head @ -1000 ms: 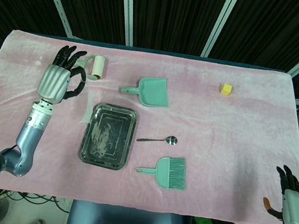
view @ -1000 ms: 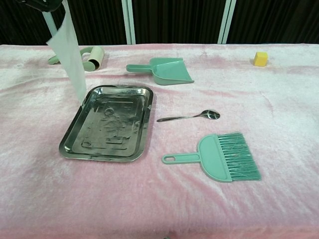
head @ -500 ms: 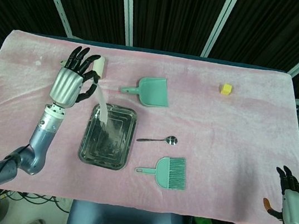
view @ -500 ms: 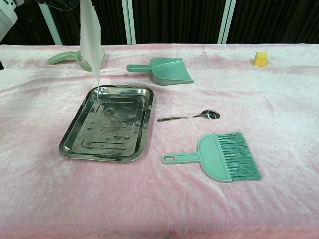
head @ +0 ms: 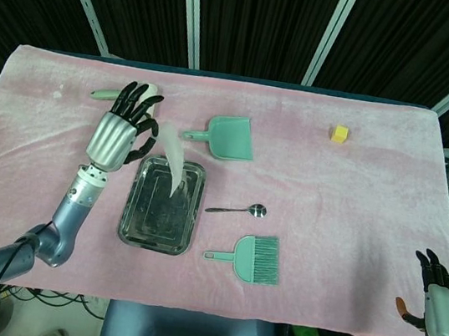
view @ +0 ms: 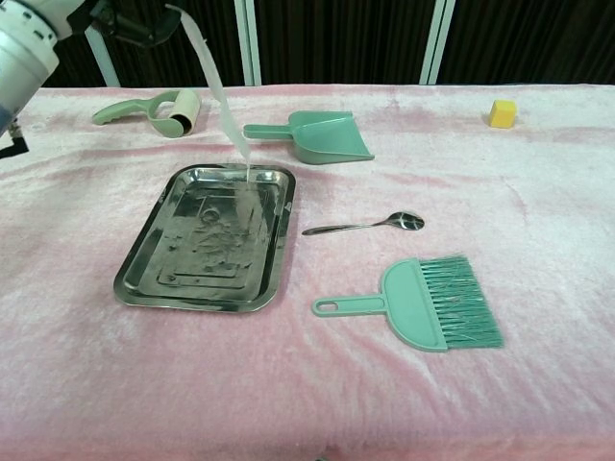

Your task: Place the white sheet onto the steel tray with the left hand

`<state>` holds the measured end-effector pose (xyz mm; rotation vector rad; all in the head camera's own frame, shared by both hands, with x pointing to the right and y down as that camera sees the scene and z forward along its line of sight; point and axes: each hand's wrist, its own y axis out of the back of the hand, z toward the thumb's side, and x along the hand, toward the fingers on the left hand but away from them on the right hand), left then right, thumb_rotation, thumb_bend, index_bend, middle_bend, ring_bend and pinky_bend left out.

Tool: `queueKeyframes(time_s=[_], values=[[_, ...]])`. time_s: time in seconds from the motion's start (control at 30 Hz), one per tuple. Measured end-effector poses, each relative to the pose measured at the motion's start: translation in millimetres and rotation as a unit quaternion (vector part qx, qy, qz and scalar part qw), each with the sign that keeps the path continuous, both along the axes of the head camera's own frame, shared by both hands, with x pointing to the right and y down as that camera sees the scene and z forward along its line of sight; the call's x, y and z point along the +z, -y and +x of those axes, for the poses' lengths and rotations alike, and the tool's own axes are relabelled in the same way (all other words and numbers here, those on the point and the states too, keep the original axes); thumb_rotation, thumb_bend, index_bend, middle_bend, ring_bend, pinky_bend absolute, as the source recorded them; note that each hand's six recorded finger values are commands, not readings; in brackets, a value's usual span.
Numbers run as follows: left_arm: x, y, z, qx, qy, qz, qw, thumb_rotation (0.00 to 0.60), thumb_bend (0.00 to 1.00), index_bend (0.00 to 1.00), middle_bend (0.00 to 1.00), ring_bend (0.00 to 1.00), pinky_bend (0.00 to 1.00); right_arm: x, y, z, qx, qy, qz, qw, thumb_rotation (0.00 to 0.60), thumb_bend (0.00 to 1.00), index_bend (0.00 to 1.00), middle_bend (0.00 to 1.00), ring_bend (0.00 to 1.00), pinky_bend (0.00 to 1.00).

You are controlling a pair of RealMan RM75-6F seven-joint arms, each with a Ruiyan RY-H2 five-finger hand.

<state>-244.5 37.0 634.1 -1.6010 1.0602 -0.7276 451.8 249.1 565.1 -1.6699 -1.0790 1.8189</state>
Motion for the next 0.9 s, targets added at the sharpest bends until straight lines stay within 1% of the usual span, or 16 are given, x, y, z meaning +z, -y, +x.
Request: queueKeyframes(time_s=[0.13, 0.23, 0.37, 0.43, 0.57, 0.67, 0.77, 0.9], values=[[8, -24, -22, 0.002, 0.014, -0.008, 0.9999, 0.600, 0.44, 0.66, 0.19, 0.00, 0.01, 1, -1, 0, 0.003, 0.002, -0.003, 1.0000, 0.600, 0.24, 0.00, 0.01, 0.09, 0.15], [19, -46, -42, 0.002, 0.037, -0.029, 0.9989, 0.600, 0.44, 0.66, 0.19, 0.00, 0.01, 1, -1, 0, 0.005, 0.004, -0.005, 1.0000, 0.600, 0.24, 0.00, 0.01, 0.09, 0.15], [37, -75, -66, -0.003, 0.069, -0.073, 0.9950, 0.600, 0.44, 0.66, 0.19, 0.00, 0.01, 0, 0, 1, 0.001, -0.003, -0.004, 1.0000, 0.600, 0.24, 0.00, 0.01, 0.09, 0.15], [44, -80, -70, -0.006, 0.076, -0.094, 0.9927, 0.600, 0.44, 0.66, 0.18, 0.00, 0.01, -1, 1, 1, -0.003, -0.007, -0.001, 1.0000, 0.600, 0.24, 0.00, 0.01, 0.09, 0.15], [57, -94, -72, -0.008, 0.081, -0.147, 0.9857, 0.600, 0.44, 0.66, 0.18, 0.00, 0.01, -1, 0, 1, -0.002, -0.008, -0.001, 1.0000, 0.600, 0.24, 0.00, 0.01, 0.09, 0.15], [59, -103, -69, -0.005, 0.076, -0.174, 0.9817, 0.600, 0.44, 0.66, 0.18, 0.00, 0.01, -1, 1, 2, 0.000, -0.008, 0.000, 1.0000, 0.600, 0.24, 0.00, 0.01, 0.09, 0.15], [56, -111, -63, 0.002, 0.069, -0.191, 0.9792, 0.600, 0.44, 0.66, 0.18, 0.00, 0.01, 0, 0, 1, 0.000, -0.007, -0.001, 1.0000, 0.600, 0.24, 0.00, 0.01, 0.09, 0.15], [53, -121, -56, 0.024, 0.068, -0.195, 0.9781, 0.600, 0.44, 0.66, 0.18, 0.00, 0.01, 0, 0, 1, 0.000, -0.006, -0.002, 1.0000, 0.600, 0.24, 0.00, 0.01, 0.09, 0.15]])
